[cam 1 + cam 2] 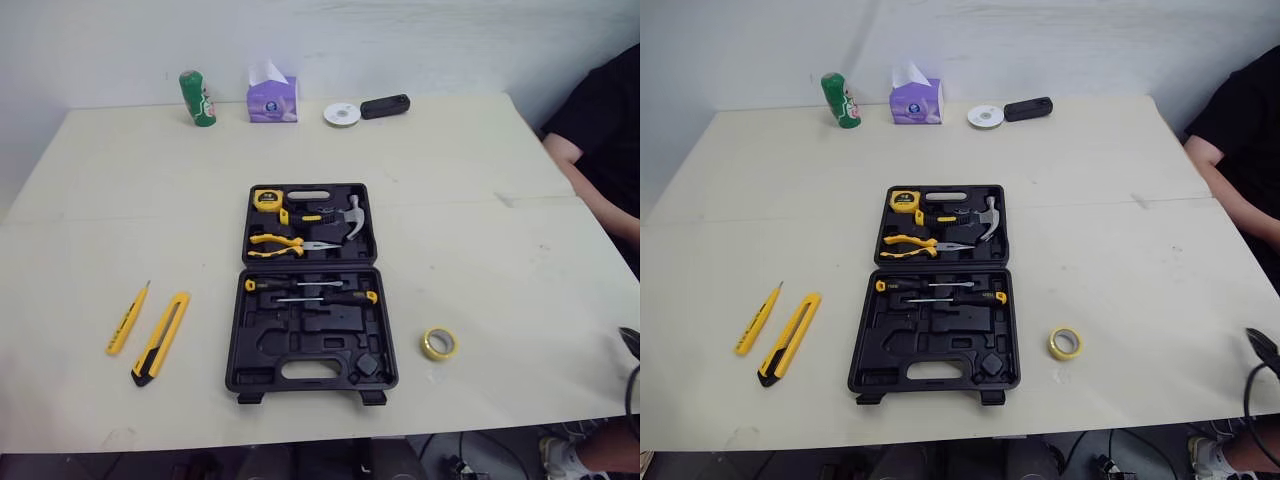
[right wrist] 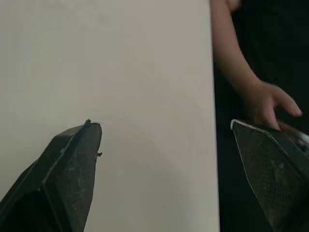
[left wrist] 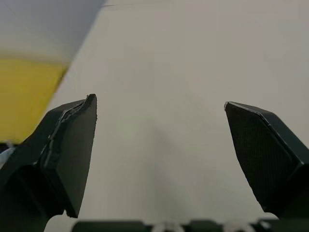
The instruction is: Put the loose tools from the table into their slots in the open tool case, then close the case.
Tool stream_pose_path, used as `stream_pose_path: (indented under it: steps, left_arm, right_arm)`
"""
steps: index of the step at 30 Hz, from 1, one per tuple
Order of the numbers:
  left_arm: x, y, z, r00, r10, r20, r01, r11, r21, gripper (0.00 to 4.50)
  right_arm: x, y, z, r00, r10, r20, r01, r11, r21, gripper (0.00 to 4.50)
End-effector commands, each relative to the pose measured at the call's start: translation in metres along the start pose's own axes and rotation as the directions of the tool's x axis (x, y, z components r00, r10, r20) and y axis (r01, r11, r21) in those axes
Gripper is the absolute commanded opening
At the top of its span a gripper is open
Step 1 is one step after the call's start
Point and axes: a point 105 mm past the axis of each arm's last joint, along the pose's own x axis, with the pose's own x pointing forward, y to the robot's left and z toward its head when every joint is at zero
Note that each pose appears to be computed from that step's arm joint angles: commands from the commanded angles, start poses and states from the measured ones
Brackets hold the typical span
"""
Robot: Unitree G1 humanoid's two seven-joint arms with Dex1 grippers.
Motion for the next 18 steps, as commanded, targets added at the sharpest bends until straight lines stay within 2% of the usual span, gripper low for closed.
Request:
stream_pose_path:
  steps: [1,5,13,18]
  left_arm:
    - [-0.017,0.025,-0.003,0.992,0.129,0.000,-0.129,0.992,0.011,4.50]
    - [-0.021,0.030,-0.010,0.984,0.176,-0.022,-0.175,0.984,0.030,4.50]
    - [-0.009,0.010,-0.001,0.995,0.099,0.032,-0.099,0.995,0.005,4.50]
    - [0.007,-0.012,0.012,0.996,0.018,0.090,-0.018,1.000,-0.007,4.50]
  right_arm:
    - [-0.017,-0.025,-0.007,0.991,-0.131,-0.024,0.130,0.991,-0.013,4.45]
    - [-0.025,-0.029,-0.018,0.981,-0.187,-0.053,0.188,0.982,0.018,4.45]
    - [-0.017,-0.023,-0.019,0.983,-0.180,-0.046,0.182,0.982,0.049,4.45]
    - [-0.002,-0.012,-0.009,0.991,-0.131,0.007,0.130,0.989,0.069,4.45]
